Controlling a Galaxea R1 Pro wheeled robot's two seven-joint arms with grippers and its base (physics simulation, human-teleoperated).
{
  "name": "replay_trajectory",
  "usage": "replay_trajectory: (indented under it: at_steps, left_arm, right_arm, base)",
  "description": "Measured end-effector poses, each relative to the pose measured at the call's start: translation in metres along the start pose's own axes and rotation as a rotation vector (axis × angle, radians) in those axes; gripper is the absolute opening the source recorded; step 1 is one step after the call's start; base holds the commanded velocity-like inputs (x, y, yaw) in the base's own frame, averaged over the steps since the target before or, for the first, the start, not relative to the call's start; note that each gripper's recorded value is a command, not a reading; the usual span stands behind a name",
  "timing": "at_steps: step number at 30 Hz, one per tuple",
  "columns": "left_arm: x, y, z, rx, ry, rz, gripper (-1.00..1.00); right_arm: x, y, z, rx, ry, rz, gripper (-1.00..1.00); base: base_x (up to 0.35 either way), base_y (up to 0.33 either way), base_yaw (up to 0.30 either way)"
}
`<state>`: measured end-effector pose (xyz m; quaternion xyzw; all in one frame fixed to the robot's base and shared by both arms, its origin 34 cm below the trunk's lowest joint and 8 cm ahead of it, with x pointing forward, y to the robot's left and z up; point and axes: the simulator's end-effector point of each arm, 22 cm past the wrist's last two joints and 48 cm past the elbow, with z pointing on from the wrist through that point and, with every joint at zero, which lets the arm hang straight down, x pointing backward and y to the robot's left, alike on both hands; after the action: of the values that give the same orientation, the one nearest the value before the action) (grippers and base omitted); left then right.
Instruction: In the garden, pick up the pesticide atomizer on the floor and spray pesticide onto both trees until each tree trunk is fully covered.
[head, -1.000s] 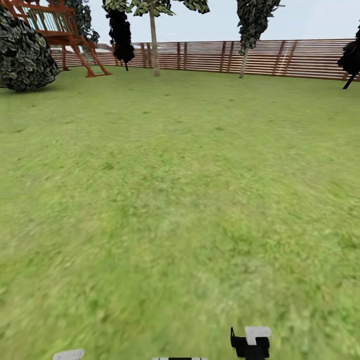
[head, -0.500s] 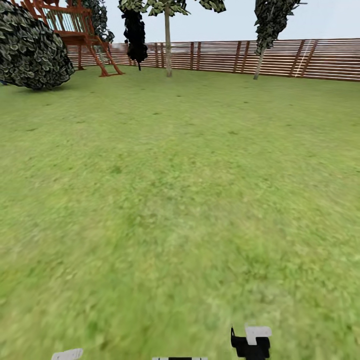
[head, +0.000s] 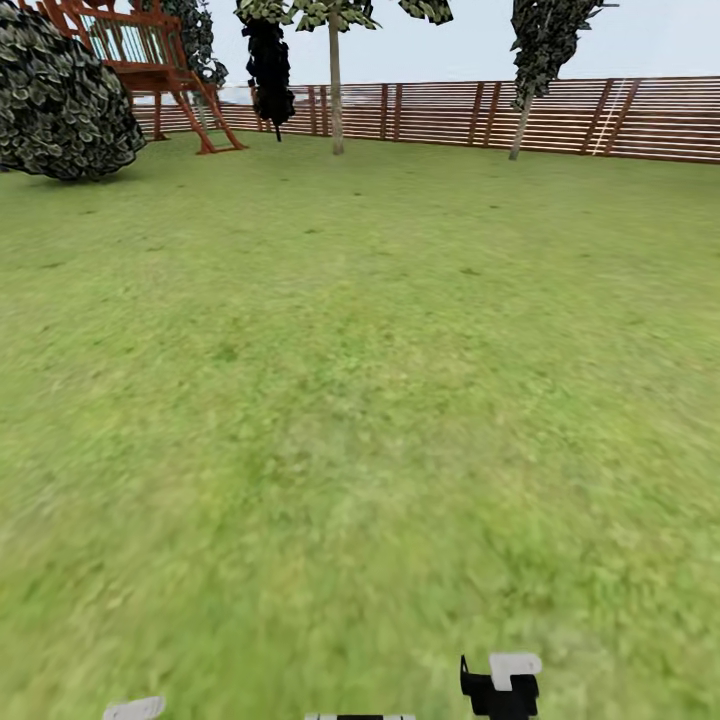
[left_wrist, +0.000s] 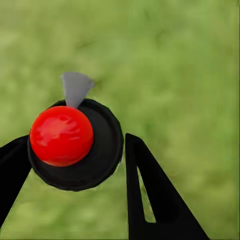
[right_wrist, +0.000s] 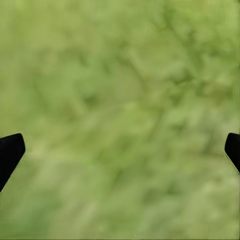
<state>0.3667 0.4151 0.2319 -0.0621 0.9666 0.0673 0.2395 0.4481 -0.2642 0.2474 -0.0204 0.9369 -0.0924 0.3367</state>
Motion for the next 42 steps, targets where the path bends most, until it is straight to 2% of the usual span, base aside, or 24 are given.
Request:
replay_trajectory:
  at_steps: [20, 23, 26, 42]
  left_arm:
    - [-0.001, 0.001, 0.000, -0.003, -0.003, -0.004, -1.00]
    - [-0.001, 0.001, 0.000, -0.005, -0.002, -0.010, -1.00]
    - [-0.001, 0.002, 0.000, -0.006, -0.004, -0.010, -1.00]
    - [-0.001, 0.001, 0.000, -0.005, -0.003, -0.011, -1.00]
  right_arm:
    - [0.012, -0.001, -0.005, -0.001, 0.018, -0.004, 1.00]
    - [0.044, 0.003, -0.017, -0.014, 0.090, -0.013, 1.00]
    - [0.068, 0.005, -0.029, -0.022, 0.131, -0.019, 1.00]
    - [0.076, 0.006, -0.034, -0.025, 0.145, -0.021, 1.00]
  base:
    - [0.341, 0.000, 0.000]
    - [0.341, 0.000, 0.000]
    - [0.340, 0.000, 0.000]
    - [0.340, 0.000, 0.000]
